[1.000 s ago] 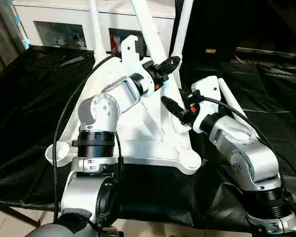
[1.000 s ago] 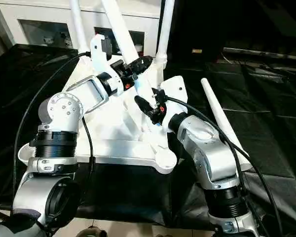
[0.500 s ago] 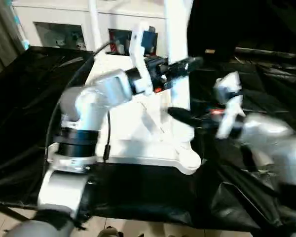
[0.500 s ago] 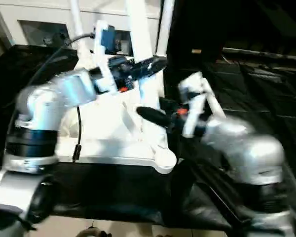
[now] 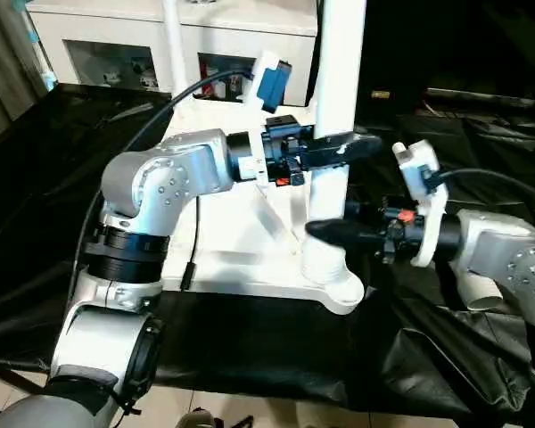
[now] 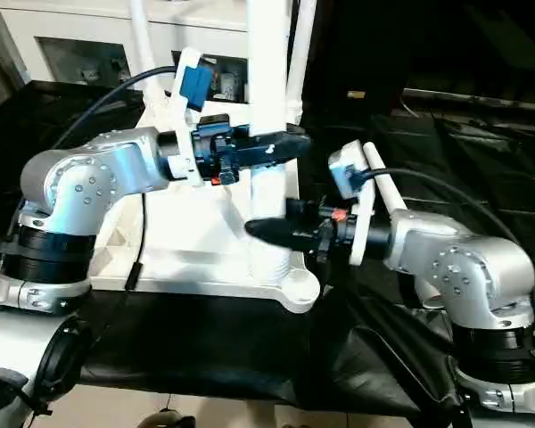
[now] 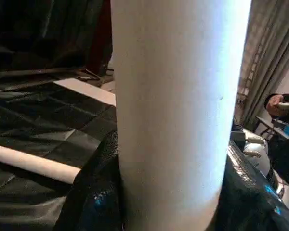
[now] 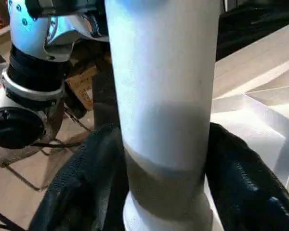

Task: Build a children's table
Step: Pick table leg

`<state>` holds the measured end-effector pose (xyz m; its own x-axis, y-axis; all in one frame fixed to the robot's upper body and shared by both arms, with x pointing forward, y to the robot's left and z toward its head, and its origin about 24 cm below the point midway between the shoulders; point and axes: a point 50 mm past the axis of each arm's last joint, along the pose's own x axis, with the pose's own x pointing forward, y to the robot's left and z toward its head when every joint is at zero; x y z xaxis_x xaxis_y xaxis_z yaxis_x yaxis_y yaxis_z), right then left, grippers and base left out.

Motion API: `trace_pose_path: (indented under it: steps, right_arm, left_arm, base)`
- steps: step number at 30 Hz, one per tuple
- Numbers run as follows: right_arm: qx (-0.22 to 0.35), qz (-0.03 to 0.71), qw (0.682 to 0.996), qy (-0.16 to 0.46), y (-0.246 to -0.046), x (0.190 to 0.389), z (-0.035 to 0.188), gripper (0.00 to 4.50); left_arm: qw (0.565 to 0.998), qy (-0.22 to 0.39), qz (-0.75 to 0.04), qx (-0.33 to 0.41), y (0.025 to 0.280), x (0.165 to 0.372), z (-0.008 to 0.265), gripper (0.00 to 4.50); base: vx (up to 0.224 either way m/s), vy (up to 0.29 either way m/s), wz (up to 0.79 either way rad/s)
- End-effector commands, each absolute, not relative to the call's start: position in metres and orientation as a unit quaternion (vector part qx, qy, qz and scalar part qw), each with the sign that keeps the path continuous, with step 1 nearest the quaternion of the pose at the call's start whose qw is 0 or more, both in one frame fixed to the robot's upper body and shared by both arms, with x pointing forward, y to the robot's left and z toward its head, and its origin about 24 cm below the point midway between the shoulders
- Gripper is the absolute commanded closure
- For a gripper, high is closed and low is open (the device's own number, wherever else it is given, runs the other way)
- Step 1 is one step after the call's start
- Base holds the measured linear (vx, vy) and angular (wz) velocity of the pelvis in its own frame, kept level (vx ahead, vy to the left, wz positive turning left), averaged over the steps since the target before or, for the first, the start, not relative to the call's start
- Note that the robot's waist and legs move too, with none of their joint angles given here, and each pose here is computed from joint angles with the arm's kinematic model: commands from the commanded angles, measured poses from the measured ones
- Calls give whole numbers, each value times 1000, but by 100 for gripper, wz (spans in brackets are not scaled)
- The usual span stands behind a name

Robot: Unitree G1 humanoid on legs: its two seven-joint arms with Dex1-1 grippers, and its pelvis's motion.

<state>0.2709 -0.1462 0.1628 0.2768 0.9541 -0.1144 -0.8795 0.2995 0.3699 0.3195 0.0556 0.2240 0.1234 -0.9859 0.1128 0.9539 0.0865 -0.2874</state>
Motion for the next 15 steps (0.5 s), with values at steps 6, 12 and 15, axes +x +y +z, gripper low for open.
trace_pose_path:
  steps: [6,12,15]
  right_arm:
    - [105,576,793,166,-145,271,165,248]
    - [105,558,808,157,-145,275,165,257]
    - [103,547,817,151,-144,278,165,260]
  left_arm:
    - [726,44,-670,-149,58,320,233,264]
    - [779,57,-602,-167,58,335,230,194]
    - [810,58,-554,-183,59,345,229,151]
  base:
    - [0,0,0]
    - [0,0,0]
    - [0,0,0]
